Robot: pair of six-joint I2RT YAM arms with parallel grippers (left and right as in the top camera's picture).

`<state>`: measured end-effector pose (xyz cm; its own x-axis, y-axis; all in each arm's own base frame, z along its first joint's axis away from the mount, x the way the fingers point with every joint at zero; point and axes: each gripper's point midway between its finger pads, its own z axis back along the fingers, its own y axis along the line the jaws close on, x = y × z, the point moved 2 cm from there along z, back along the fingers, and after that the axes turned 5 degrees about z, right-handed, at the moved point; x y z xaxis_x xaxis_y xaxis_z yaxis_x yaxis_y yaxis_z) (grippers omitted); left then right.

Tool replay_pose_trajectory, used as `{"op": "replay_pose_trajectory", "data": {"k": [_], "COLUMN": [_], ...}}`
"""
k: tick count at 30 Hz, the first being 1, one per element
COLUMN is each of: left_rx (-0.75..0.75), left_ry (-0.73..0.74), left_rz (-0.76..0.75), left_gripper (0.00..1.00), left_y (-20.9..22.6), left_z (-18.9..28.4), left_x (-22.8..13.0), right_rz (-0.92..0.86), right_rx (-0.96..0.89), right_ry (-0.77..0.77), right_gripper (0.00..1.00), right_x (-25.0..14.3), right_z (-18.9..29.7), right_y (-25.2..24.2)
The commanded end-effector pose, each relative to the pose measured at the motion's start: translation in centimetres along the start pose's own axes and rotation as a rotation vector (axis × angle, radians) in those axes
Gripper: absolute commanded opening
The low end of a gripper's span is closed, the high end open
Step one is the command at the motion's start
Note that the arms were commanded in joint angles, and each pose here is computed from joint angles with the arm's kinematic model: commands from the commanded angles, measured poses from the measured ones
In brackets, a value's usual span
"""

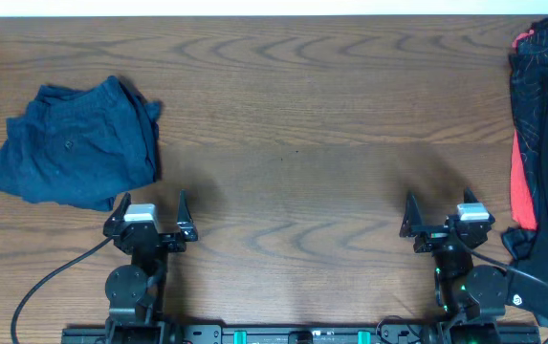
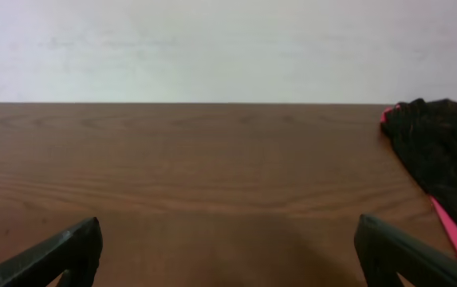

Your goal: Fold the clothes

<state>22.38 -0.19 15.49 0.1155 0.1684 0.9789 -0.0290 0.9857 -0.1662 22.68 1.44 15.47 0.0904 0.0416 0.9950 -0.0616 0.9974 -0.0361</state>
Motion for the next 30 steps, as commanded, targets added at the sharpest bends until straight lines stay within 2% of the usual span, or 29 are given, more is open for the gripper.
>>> {"op": "replay_pose_trajectory", "data": {"k": [1, 7, 10, 16, 19, 24, 26, 30], "left_rx": [0.029, 0.024, 0.041, -0.004, 0.021, 0.056, 0.064, 0.074], "left_ry": [0.067, 0.173, 0.253, 0.471, 0.601, 0.737, 0.769, 0.805], "left_rz": [0.061, 0.063, 0.119, 0.131, 0.133, 0.133, 0.133, 0.133], "left_gripper": [0.98, 0.98, 0.98, 0.98, 0.98, 0.98, 0.98, 0.98], "left_y": [0.5, -0.2, -0.5, -2.3, -2.6, -2.7, -2.6, -2.5], "left_z": [0.2, 1.3, 1.5, 0.4, -0.1, -0.6, -0.7, -0.5], "left_x": [-1.2, 0.4, 1.6, 3.4, 4.0, 4.5, 3.9, 3.3], "right_rz": [-0.069, -0.098, -0.104, -0.098, -0.088, -0.088, -0.076, -0.216], "right_rx": [-0.04, -0.106, -0.113, -0.123, -0.125, -0.112, -0.227, -0.688], "right_ry": [0.057, 0.225, 0.326, 0.625, 0.774, 0.86, 0.908, 0.942], "right_gripper": [0.99, 0.99, 0.99, 0.99, 0.99, 0.99, 0.99, 0.99], "right_x": [-0.7, -0.8, -0.3, 0.0, -0.1, -0.7, -1.9, -3.3], "right_z": [-0.1, 0.0, -0.2, -1.0, -1.4, -3.4, -3.2, -0.6], "right_y": [-0.7, -1.6, -1.7, -1.7, -1.7, -1.5, -3.1, -8.6]}}
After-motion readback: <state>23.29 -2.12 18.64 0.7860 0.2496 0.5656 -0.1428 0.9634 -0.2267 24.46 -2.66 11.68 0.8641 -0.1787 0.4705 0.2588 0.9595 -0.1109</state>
